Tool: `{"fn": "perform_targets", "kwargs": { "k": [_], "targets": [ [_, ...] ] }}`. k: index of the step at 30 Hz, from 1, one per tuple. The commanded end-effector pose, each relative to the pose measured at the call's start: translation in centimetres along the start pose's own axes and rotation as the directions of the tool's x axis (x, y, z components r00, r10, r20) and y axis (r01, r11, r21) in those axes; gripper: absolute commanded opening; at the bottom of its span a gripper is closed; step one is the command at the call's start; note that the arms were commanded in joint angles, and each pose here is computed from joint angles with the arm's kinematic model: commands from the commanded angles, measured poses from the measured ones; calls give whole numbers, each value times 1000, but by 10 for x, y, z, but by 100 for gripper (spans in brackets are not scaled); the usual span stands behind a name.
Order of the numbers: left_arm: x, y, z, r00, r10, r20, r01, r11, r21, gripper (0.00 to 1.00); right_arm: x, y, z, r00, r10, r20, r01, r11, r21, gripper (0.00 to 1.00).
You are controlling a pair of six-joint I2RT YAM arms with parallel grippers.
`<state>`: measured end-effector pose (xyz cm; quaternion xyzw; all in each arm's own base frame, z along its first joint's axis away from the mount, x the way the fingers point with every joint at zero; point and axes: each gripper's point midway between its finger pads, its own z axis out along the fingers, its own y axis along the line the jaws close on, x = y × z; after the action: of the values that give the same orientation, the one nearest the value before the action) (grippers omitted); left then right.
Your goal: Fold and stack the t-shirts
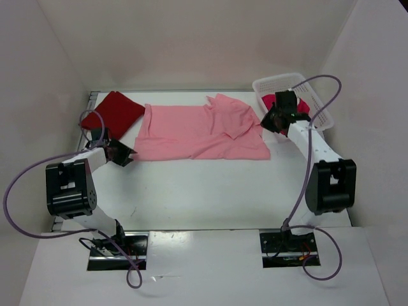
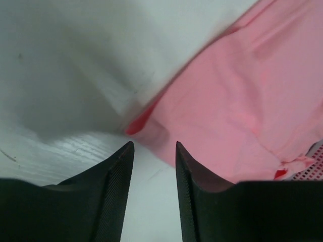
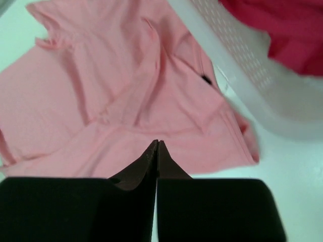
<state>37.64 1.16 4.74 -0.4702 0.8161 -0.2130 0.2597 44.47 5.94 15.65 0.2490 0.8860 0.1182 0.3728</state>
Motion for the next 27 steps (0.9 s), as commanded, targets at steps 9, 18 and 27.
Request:
{"fn": "perform_targets", "kwargs": {
  "k": [9, 18, 27],
  "targets": [
    [9, 26, 26, 998, -34, -53, 31, 998, -53, 47, 108, -84, 6, 969, 184, -166, -164, 978, 128, 43],
    [1, 25, 36, 999, -27, -26, 26, 998, -50, 27, 113, -102, 37, 956, 279, -91, -256, 944, 208, 48],
    [-3, 31, 36, 1000, -4, -21, 1, 995, -95, 1, 112, -106, 38, 938, 342, -54, -321, 918, 234, 1]
  ]
}}
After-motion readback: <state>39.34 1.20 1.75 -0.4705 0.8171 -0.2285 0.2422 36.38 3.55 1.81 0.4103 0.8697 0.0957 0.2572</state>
